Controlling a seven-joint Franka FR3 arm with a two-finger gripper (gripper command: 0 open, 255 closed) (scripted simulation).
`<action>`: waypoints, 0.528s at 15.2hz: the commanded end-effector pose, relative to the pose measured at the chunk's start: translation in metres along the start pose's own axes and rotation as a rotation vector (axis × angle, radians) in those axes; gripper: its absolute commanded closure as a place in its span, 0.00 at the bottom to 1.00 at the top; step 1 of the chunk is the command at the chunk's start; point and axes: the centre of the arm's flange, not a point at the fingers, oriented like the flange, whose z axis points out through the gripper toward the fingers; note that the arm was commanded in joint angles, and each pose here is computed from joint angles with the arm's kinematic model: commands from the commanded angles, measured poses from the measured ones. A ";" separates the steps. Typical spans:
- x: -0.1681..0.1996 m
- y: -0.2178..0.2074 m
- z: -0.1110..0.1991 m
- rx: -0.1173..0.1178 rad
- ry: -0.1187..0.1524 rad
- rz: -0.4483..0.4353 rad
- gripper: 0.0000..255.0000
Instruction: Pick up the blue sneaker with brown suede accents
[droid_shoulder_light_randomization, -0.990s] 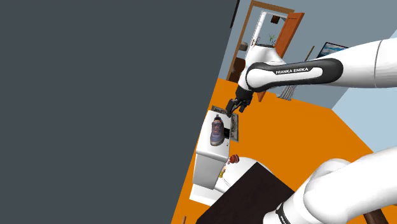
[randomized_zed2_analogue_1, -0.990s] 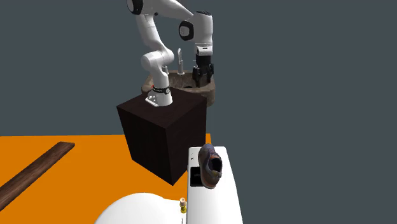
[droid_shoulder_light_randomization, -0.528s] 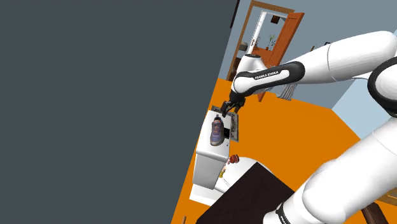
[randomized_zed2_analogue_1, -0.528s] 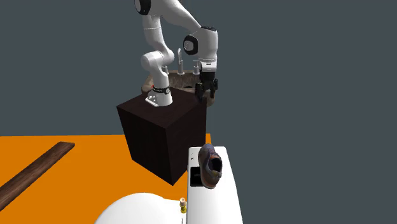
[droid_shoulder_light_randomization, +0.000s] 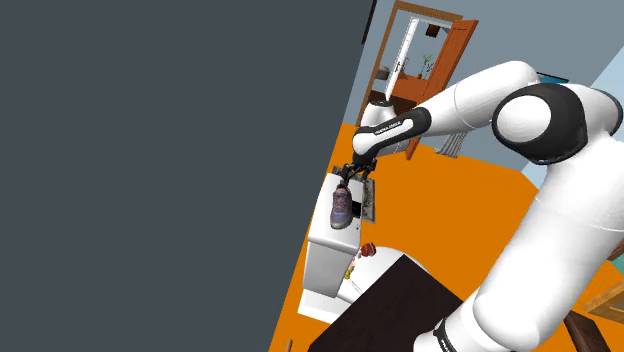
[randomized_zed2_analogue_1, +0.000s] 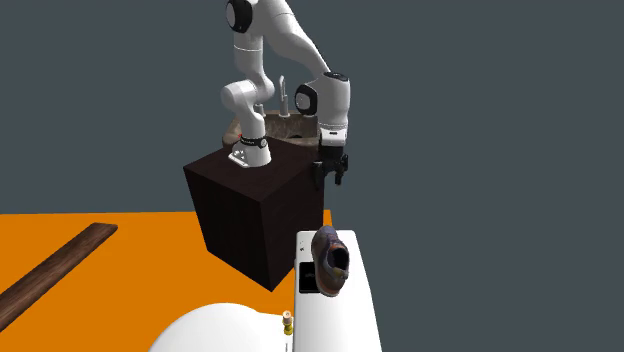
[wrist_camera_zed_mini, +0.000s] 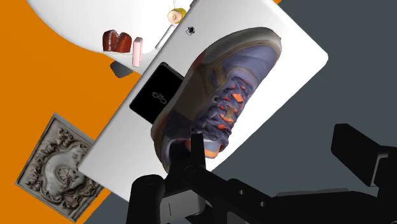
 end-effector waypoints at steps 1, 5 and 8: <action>0.017 0.012 0.017 -0.012 0.001 0.016 0.00; 0.047 0.033 0.053 -0.034 0.002 0.047 0.00; 0.069 0.050 0.079 -0.051 0.004 0.070 0.00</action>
